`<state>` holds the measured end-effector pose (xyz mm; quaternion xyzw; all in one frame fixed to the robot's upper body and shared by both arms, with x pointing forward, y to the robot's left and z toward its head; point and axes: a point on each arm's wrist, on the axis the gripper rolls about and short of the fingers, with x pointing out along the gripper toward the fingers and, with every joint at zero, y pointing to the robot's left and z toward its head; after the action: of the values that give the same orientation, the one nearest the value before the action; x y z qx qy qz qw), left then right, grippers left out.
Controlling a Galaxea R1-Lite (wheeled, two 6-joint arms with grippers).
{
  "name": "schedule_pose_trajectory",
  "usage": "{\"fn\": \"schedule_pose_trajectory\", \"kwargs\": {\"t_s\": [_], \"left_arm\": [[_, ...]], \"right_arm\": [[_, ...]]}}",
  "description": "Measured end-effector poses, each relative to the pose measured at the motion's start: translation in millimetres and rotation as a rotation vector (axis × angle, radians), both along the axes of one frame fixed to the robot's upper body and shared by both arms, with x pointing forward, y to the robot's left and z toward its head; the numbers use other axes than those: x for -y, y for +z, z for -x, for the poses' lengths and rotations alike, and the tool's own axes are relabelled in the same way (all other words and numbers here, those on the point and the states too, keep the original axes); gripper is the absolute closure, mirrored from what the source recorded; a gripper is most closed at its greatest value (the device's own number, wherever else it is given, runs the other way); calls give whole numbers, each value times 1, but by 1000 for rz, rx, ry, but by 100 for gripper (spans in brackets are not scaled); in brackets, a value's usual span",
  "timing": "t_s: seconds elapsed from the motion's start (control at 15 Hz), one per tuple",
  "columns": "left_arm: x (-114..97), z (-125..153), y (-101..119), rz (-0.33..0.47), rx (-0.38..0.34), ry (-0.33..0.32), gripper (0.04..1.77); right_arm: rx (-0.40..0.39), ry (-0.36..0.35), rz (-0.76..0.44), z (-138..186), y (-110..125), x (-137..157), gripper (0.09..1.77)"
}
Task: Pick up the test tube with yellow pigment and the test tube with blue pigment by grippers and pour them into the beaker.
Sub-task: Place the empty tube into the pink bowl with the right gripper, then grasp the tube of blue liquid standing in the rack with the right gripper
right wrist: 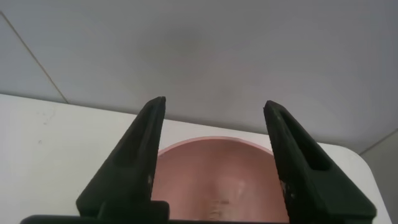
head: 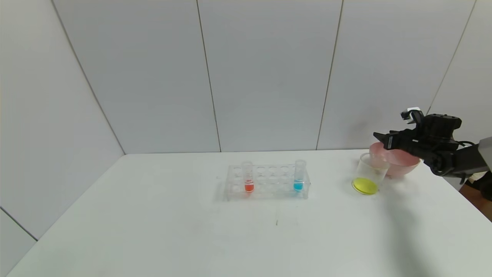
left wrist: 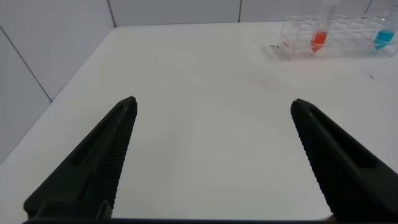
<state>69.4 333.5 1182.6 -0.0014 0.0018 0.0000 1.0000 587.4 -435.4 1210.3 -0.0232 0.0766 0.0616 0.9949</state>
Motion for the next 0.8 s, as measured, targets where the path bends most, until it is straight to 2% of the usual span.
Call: {"fn": "schedule_pose_trajectory", "kwargs": {"t_s": [0.33,0.4,0.6,0.8], "left_arm": [[0,0,0,0,0,0,5],[0,0,0,0,0,0,5],[0,0,0,0,0,0,5],[0,0,0,0,0,0,5]], "right_arm": [[2,23,-32,10,17,-20,43],[2,18,-34,13,22,-30,40],[8,-70,-33,23,34,-74,32],[10,-55,-47,46,41,-116,27]]}}
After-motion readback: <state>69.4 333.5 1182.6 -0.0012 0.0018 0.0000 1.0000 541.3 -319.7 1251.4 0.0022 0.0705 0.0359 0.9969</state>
